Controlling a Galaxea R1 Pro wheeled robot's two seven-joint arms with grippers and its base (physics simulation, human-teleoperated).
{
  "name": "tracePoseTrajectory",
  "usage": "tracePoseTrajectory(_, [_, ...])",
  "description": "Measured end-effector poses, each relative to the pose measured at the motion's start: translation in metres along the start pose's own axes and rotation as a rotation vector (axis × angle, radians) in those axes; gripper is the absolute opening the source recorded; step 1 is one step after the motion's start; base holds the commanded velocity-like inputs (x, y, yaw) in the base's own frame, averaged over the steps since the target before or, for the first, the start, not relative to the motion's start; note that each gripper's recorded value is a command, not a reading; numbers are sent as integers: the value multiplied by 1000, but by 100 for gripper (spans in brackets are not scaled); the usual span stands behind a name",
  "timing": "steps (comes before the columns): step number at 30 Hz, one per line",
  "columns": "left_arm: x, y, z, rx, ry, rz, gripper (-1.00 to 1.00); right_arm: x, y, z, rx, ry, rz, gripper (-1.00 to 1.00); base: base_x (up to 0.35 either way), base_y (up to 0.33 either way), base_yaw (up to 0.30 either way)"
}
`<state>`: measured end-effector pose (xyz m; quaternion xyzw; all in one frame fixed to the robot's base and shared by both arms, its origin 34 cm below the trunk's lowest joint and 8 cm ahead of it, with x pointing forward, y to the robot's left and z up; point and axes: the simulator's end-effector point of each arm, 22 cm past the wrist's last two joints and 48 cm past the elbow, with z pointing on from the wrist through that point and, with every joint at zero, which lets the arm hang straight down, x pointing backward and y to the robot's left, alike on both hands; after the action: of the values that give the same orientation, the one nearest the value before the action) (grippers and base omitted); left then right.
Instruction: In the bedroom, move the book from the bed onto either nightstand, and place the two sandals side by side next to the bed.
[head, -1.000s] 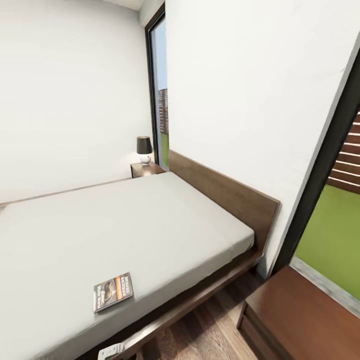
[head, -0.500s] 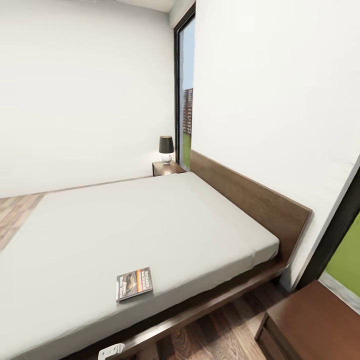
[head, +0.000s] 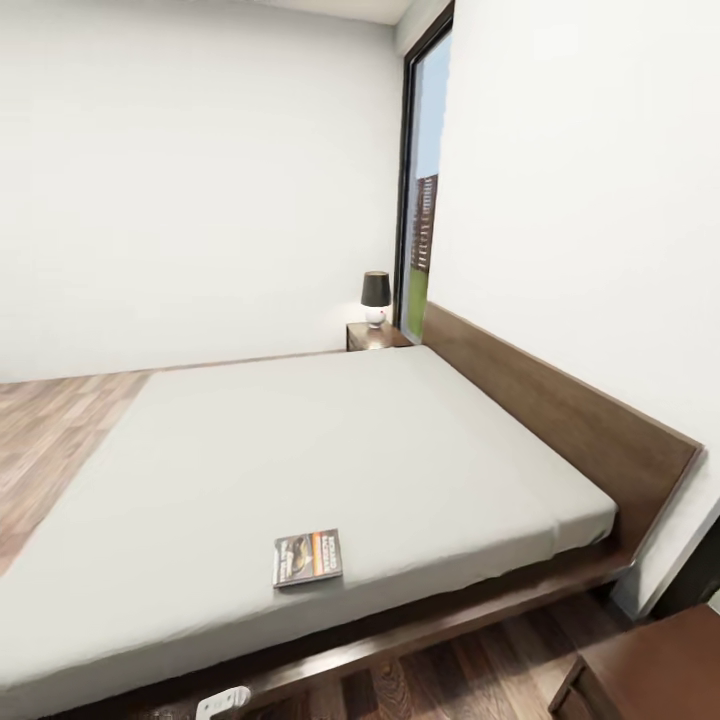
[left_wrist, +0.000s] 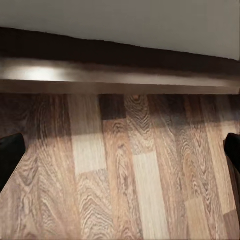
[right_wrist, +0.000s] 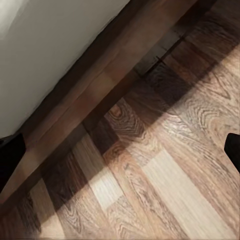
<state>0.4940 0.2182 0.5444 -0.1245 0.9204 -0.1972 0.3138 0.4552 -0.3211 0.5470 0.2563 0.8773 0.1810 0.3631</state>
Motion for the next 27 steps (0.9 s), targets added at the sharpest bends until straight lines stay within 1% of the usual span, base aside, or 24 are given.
tracePoseTrajectory(27, [0, -1, 0, 1, 0, 0, 100, 0, 0, 0, -1, 0, -1, 100, 0, 0, 282])
